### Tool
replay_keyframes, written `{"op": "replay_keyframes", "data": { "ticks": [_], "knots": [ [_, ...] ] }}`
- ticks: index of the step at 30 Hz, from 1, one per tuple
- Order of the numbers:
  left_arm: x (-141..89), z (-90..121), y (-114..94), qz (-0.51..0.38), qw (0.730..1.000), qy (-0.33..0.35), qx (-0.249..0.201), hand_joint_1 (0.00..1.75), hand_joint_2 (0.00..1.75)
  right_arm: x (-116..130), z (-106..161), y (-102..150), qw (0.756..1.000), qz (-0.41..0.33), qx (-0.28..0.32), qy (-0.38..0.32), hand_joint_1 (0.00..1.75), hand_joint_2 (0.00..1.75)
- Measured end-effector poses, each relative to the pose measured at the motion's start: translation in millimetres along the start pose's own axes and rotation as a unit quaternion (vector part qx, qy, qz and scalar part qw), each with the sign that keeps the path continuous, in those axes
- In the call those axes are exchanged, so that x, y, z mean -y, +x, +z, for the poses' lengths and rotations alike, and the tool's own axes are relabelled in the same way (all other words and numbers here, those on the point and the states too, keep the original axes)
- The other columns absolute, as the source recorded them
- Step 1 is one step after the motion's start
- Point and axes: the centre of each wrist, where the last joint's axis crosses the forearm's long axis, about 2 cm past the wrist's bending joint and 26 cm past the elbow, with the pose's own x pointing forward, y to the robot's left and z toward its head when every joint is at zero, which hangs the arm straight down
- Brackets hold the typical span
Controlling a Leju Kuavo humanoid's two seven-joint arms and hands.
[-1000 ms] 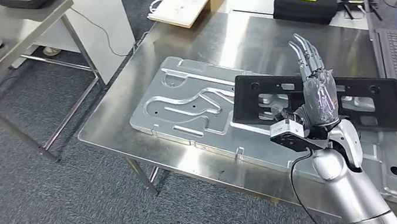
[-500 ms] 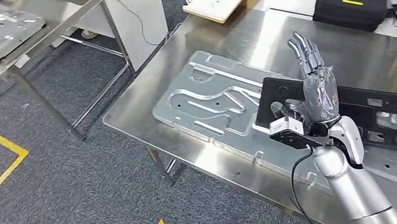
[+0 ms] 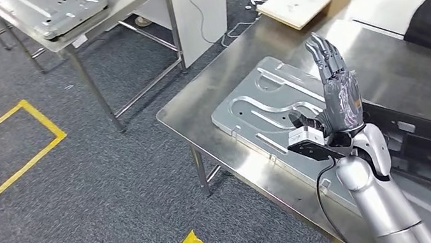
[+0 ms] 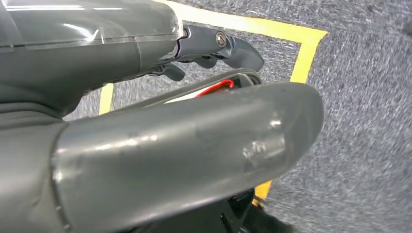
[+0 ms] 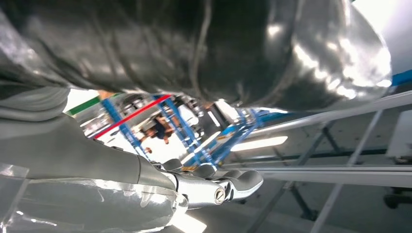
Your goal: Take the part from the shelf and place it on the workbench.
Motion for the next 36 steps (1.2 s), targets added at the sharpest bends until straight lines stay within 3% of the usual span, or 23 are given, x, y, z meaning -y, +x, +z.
{"op": "replay_keyframes", "data": {
  "ticks": [13, 36],
  "knots": [
    [-2.7, 5.7, -11.7, 0.033, 0.999, 0.016, -0.002, 0.00, 0.00, -7.4, -1.0, 0.5, 1.000, -0.007, -0.001, 0.021, 0.00, 0.00],
    [-3.8, 6.1, -12.5, 0.048, 0.999, 0.012, -0.013, 0.00, 0.00, -15.3, -3.6, 0.7, 1.000, -0.017, -0.005, 0.015, 0.00, 0.00]
  ]
}}
